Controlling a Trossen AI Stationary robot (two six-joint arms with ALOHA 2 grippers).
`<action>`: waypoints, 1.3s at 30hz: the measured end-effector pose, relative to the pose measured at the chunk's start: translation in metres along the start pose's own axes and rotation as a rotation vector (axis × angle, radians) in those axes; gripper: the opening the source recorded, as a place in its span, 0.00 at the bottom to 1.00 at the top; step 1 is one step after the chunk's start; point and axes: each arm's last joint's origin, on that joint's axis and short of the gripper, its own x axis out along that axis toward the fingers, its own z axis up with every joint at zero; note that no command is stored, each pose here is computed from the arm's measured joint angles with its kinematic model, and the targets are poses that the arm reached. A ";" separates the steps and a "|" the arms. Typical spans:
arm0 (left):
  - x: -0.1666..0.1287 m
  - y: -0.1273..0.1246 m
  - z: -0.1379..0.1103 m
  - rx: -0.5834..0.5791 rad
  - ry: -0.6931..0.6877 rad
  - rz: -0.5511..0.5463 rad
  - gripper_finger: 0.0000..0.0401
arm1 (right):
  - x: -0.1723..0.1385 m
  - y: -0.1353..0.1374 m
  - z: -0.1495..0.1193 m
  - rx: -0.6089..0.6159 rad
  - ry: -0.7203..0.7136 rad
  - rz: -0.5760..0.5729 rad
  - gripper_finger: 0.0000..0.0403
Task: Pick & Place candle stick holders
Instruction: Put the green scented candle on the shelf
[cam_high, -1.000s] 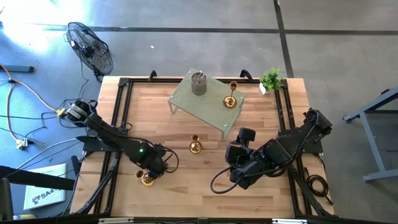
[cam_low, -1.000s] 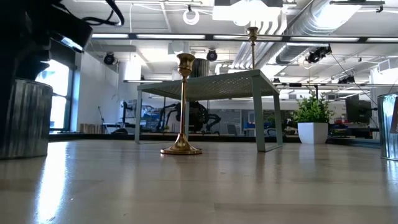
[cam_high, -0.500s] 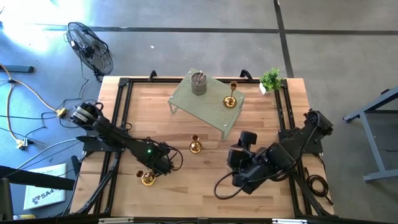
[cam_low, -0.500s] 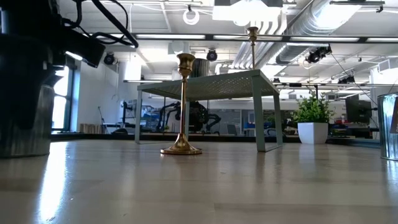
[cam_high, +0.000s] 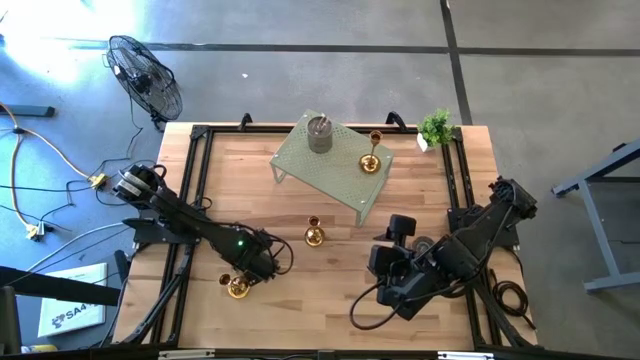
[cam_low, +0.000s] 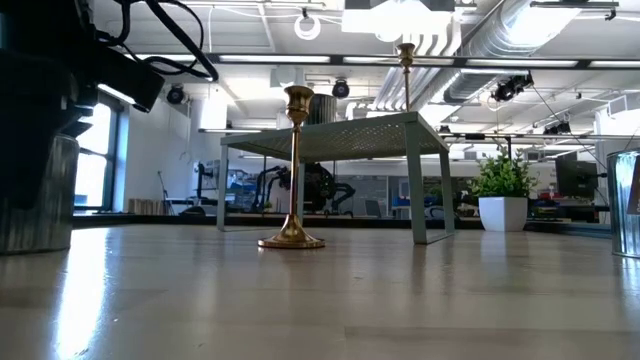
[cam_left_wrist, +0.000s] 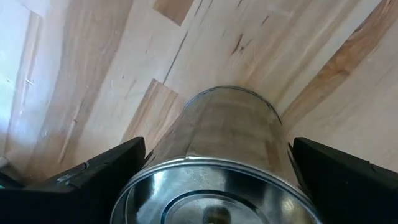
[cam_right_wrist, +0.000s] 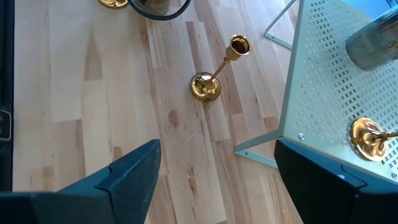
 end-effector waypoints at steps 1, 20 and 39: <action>0.000 0.000 0.000 0.000 0.012 -0.005 1.00 | 0.000 0.000 0.000 0.001 0.000 0.000 0.77; -0.003 -0.006 -0.012 -0.001 -0.015 0.006 0.89 | 0.000 0.000 0.000 0.006 -0.013 -0.016 0.77; -0.128 0.002 0.007 0.020 -0.355 0.203 0.89 | 0.000 -0.001 0.000 0.000 -0.020 -0.028 0.77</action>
